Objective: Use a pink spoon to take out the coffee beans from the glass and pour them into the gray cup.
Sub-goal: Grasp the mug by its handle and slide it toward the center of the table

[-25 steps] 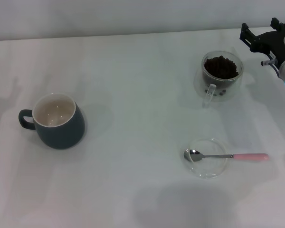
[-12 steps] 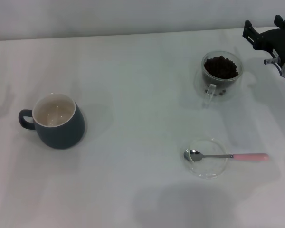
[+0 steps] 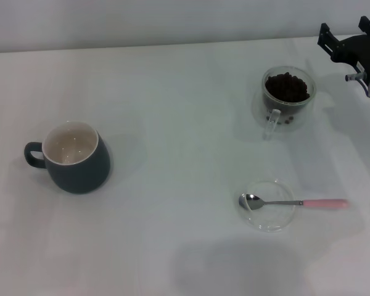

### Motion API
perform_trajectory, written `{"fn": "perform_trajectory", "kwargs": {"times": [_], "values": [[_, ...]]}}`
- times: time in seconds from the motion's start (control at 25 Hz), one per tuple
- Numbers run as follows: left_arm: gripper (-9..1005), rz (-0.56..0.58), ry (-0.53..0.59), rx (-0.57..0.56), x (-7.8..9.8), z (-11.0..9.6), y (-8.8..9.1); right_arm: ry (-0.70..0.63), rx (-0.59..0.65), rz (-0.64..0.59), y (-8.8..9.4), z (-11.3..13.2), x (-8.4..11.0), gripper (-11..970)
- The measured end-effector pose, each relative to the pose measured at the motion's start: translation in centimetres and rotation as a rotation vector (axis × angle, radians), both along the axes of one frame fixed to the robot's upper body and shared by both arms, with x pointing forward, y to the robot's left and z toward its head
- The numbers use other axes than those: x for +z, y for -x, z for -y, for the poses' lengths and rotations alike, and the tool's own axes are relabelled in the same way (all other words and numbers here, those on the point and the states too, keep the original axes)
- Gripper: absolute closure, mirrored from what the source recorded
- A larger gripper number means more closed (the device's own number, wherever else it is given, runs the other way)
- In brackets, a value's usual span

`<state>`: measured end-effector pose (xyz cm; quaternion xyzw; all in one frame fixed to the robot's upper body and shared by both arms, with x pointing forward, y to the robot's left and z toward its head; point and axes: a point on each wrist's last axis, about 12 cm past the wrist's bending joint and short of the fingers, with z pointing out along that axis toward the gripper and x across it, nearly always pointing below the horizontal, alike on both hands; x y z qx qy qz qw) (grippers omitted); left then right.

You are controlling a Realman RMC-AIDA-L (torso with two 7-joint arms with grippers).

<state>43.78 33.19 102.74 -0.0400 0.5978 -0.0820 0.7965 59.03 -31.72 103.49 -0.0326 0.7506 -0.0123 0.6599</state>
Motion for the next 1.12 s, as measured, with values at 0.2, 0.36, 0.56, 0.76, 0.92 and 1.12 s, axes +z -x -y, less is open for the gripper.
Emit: {"fn": "perform_trajectory", "kwargs": {"times": [0.2,0.36,0.56,0.76,0.92,1.12], "values": [[121,-0.049,-0.005,-0.022,-1.0,0.1,2.3,0.010,0.006,0.007,-0.2,0.0,0.2,85],[121,-0.092,-0.024,-0.071,-1.7,0.5,3.1,0.017,0.005,0.012,-0.3,0.2,0.4,85],[121,-0.167,-0.086,-0.174,-2.6,1.2,3.2,0.015,0.005,0.016,-0.5,0.1,0.5,84],[121,-0.295,-0.168,-0.242,-4.0,1.1,2.5,0.014,0.007,0.017,-0.5,0.0,0.5,84],[121,-0.373,-0.194,-0.243,-4.7,1.2,1.5,0.014,0.008,0.017,-0.5,0.0,0.5,84],[122,-0.430,-0.232,-0.280,-5.1,1.9,-0.2,0.012,0.008,0.016,-0.5,-0.1,0.5,84]]}}
